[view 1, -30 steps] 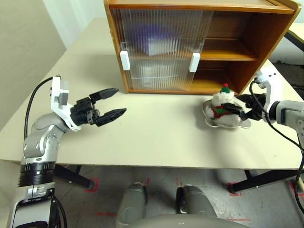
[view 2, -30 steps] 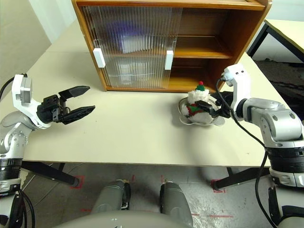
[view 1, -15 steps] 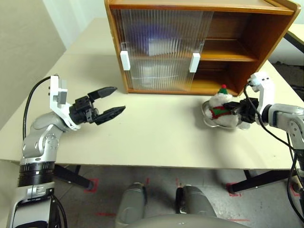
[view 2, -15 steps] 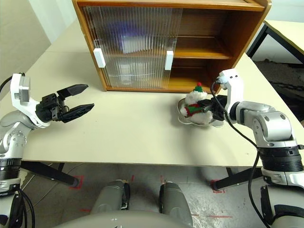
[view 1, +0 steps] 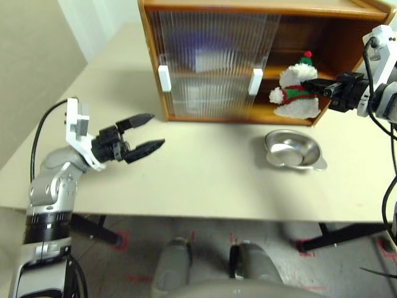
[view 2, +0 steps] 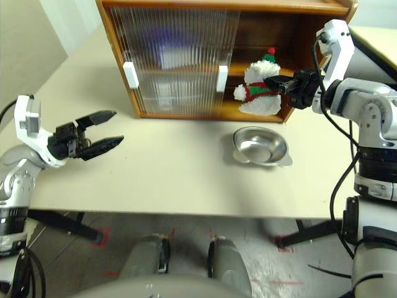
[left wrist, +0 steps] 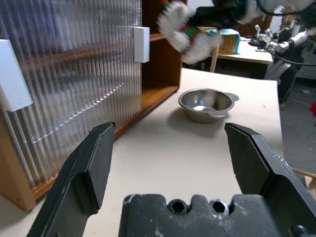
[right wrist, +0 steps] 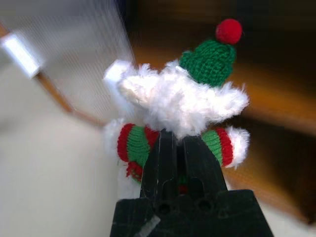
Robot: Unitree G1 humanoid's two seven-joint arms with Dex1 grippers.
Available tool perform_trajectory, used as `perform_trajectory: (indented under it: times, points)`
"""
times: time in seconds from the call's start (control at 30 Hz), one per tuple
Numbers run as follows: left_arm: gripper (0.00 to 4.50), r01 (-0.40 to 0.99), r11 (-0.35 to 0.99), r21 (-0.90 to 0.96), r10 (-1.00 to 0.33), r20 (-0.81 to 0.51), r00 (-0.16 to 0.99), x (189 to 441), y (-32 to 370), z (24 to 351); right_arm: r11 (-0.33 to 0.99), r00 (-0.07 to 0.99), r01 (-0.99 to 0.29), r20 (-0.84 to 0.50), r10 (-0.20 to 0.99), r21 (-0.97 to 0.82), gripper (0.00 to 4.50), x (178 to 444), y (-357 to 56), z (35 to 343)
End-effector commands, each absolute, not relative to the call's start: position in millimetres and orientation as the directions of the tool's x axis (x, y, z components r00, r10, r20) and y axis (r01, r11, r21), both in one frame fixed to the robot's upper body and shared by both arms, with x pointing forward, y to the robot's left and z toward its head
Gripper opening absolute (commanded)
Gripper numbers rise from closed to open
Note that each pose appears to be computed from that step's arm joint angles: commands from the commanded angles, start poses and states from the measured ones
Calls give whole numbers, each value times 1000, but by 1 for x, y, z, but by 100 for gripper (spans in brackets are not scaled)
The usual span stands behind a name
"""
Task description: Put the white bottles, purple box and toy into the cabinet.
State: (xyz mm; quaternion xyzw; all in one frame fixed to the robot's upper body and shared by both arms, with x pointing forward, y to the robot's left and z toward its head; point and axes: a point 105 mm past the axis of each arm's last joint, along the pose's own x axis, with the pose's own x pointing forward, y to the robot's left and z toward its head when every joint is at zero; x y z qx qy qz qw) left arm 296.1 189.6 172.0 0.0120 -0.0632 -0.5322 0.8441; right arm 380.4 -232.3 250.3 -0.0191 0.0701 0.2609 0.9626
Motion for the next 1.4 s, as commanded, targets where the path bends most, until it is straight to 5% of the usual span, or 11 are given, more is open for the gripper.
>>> perform_trajectory:
  times: [0.03,0.33,0.7,0.73,1.1,1.27,1.4]
  points:
    - [450,909,411,73,-910,96,404,293,182,169,891,890,-452,-89,448,-33,2,396,-240,261]
    - [450,901,429,68,-901,97,422,291,182,167,940,940,-324,79,333,-110,2,431,-252,290]
    - [450,891,448,76,-892,106,440,292,181,168,937,943,-283,122,311,-204,2,451,-242,280]
    - [450,890,449,76,-891,106,441,292,181,168,937,942,-282,123,311,-209,62,452,-242,280]
    - [450,892,447,65,-893,101,439,290,181,167,931,933,-253,189,308,-264,445,450,-245,297]
    - [450,895,443,61,-895,98,436,291,181,166,917,927,-275,172,333,-289,445,445,-248,302]
    - [450,895,443,60,-894,98,436,291,182,166,870,902,-408,24,431,-277,445,428,-251,289]
